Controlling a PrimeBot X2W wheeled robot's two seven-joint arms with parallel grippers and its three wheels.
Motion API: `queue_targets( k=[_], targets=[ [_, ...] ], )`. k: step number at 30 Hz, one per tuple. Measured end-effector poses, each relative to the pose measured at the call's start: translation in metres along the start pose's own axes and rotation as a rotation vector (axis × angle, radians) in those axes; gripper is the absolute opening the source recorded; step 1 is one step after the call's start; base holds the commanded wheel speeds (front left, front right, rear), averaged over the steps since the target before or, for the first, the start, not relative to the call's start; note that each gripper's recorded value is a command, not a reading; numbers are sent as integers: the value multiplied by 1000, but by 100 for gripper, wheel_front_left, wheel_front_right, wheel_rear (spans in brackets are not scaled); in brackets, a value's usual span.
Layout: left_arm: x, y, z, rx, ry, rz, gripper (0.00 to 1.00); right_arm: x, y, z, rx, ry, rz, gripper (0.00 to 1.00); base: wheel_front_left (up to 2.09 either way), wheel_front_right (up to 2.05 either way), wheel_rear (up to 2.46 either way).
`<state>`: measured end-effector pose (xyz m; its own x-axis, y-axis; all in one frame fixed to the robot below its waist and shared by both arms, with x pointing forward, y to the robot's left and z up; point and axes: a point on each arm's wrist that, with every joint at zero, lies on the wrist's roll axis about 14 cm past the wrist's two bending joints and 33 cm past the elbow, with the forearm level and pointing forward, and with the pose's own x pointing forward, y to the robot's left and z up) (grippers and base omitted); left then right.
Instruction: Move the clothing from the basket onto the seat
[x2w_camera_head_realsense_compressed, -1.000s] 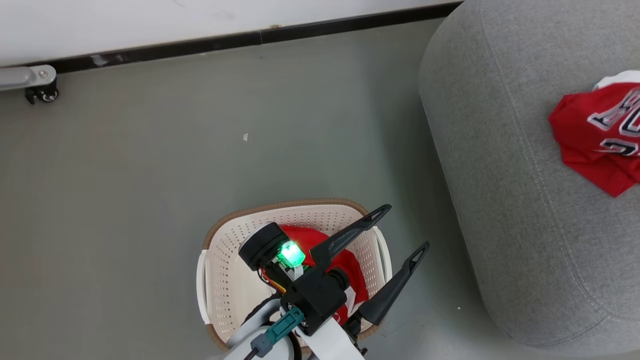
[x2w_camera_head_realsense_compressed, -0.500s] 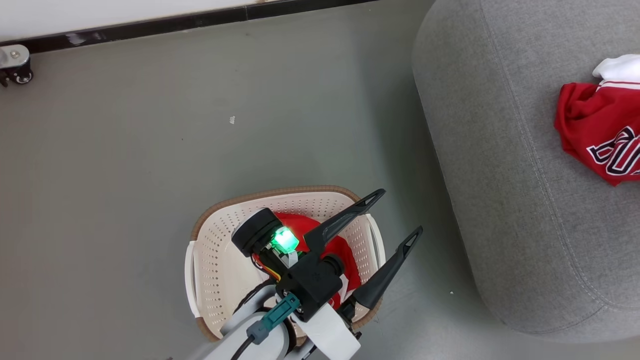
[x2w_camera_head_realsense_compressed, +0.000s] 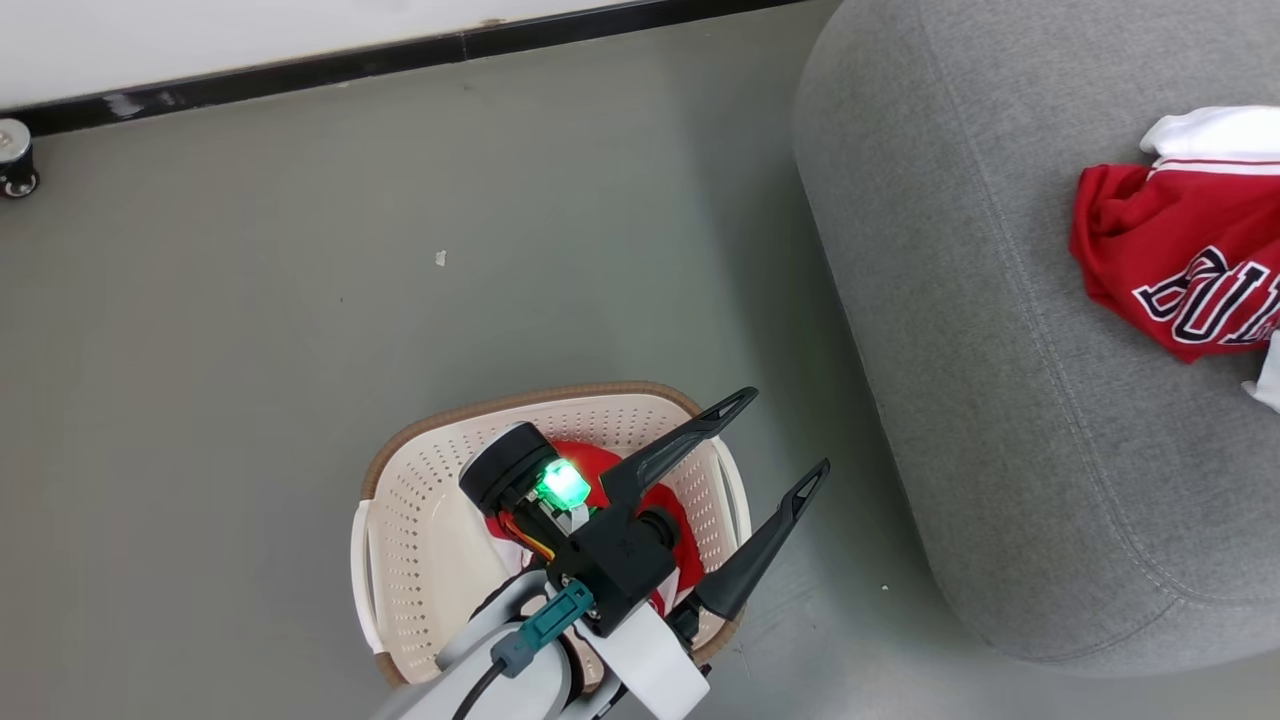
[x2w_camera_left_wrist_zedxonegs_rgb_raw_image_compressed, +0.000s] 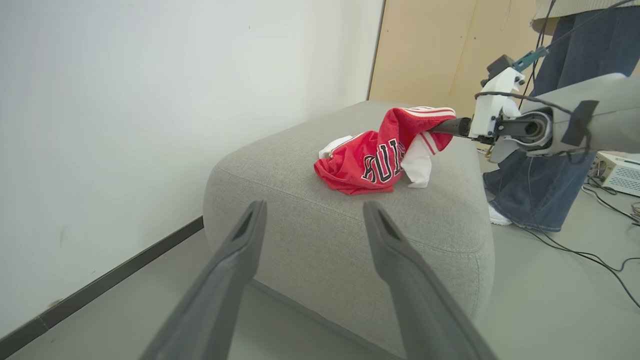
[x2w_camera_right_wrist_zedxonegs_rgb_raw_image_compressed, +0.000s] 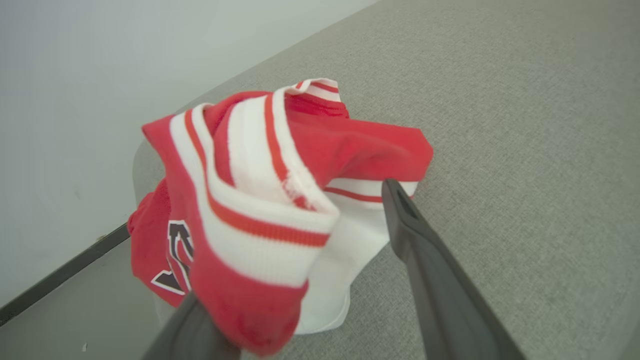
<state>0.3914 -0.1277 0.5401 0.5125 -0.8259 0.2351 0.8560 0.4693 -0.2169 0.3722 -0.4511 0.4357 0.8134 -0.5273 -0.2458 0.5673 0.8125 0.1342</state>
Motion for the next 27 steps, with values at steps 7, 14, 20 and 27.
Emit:
queue_targets(
  k=[7, 14, 20, 27],
  targets=[
    [3, -7, 0, -11, -5, -23, 100, -14, -12, -6, -9, 15, -15, 100, 0, 0, 0],
    [7, -15, 3, -13, -15, -44, 100, -33, -12, -17, -36, 46, 16, 100, 0, 0, 0],
    [10, -22, 5, -11, -24, -62, 100, -48, -8, -27, -37, 73, 45, 100, 0, 0, 0],
    [13, -29, 8, -15, -36, -79, 100, -58, -5, -31, -17, 124, 73, 100, 0, 0, 0]
  ],
)
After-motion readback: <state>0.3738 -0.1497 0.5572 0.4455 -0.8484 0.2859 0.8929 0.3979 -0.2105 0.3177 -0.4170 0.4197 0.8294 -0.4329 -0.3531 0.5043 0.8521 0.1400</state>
